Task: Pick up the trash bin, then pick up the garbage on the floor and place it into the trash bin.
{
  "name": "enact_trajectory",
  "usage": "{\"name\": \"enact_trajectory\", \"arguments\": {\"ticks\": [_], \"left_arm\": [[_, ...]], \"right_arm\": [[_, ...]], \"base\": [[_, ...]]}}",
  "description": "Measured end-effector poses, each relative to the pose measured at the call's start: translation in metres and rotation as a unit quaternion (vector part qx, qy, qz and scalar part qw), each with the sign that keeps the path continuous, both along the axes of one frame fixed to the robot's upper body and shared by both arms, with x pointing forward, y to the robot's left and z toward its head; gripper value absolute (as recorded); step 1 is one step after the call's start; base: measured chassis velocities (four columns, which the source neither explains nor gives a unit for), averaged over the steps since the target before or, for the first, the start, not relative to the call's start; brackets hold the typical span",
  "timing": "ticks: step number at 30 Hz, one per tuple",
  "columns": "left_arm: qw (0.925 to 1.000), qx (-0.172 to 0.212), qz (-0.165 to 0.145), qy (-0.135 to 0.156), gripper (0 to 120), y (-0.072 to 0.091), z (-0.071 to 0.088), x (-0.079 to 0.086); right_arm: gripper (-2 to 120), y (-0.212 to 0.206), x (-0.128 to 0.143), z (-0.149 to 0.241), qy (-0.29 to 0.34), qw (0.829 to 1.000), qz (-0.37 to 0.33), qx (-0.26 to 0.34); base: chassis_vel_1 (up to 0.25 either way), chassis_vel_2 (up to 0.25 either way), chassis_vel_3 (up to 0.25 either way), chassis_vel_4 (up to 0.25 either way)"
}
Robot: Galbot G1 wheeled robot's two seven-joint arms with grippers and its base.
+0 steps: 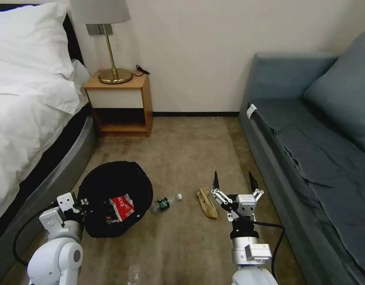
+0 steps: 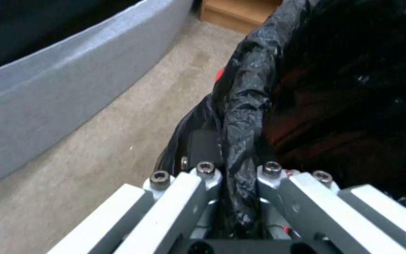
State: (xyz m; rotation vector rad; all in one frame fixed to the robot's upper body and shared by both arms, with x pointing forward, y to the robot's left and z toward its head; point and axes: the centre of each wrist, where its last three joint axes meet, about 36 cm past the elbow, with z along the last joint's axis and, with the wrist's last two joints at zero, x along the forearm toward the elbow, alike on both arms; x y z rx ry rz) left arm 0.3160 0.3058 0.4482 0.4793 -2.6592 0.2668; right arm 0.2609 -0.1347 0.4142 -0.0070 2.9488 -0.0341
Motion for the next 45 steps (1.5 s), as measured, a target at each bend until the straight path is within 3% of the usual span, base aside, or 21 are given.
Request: {"name": "enact_trajectory", "arguments": {"ticks": [22, 26, 28, 30, 32, 35, 36, 40, 41, 43, 45], "left_arm": [[1.0, -0.004, 0.002, -0.003, 3, 0.002, -0.001, 0.003], [1.0, -0.004, 0.001, -0.003, 3, 0.002, -0.001, 0.003], [1.0, -0.004, 0.001, -0.003, 3, 0.002, -0.001, 0.002], [1.0, -0.002, 0.0, -0.005, 3, 0.002, 0.001, 0.002], [1.0, -0.002, -0.001, -0.007, 3, 0.002, 0.002, 0.001], [0.9999, -0.005, -0.001, -0.011, 3, 0.002, 0.004, 0.0], [0.9999, -0.005, -0.001, -0.011, 3, 0.002, 0.004, 0.0], [0.9999, -0.002, 0.004, -0.012, 3, 0.005, 0.003, 0.0], [0.9999, -0.002, 0.004, -0.012, 3, 0.005, 0.003, 0.0], [0.9999, -0.002, 0.004, -0.012, 3, 0.004, 0.002, 0.0], [0.9999, -0.002, 0.004, -0.012, 3, 0.004, 0.002, 0.001]], "right_arm": [[100, 0.0, 0.005, -0.011, 0.015, 1.0, 0.005, -0.005], [100, -0.001, 0.013, -0.013, 0.05, 0.999, 0.017, 0.006], [100, -0.002, 0.021, -0.015, 0.098, 0.995, 0.024, 0.004], [100, -0.007, 0.03, -0.018, 0.171, 0.984, 0.044, 0.002], [100, -0.011, 0.035, -0.021, 0.2, 0.978, 0.054, -0.002], [100, -0.023, 0.057, -0.032, 0.3, 0.951, 0.077, -0.014], [100, -0.023, 0.057, -0.032, 0.3, 0.951, 0.077, -0.014], [100, -0.023, 0.093, -0.047, 0.403, 0.91, 0.092, -0.018], [100, -0.023, 0.093, -0.047, 0.403, 0.91, 0.092, -0.018], [100, -0.016, 0.108, -0.056, 0.443, 0.891, 0.096, -0.02], [100, -0.012, 0.112, -0.061, 0.457, 0.884, 0.095, -0.021]], "base": [[-0.14, 0.147, 0.139, -0.146], [-0.02, 0.026, 0.023, -0.029], [0.0, 0.0, 0.0, 0.0], [0.0, 0.0, 0.0, 0.0], [0.0, 0.0, 0.0, 0.0], [0.0, 0.0, 0.0, 0.0], [0.0, 0.0, 0.0, 0.0], [0.0, 0.0, 0.0, 0.0], [0.0, 0.0, 0.0, 0.0], [0.0, 0.0, 0.0, 0.0], [0.0, 0.0, 0.0, 0.0]]}}
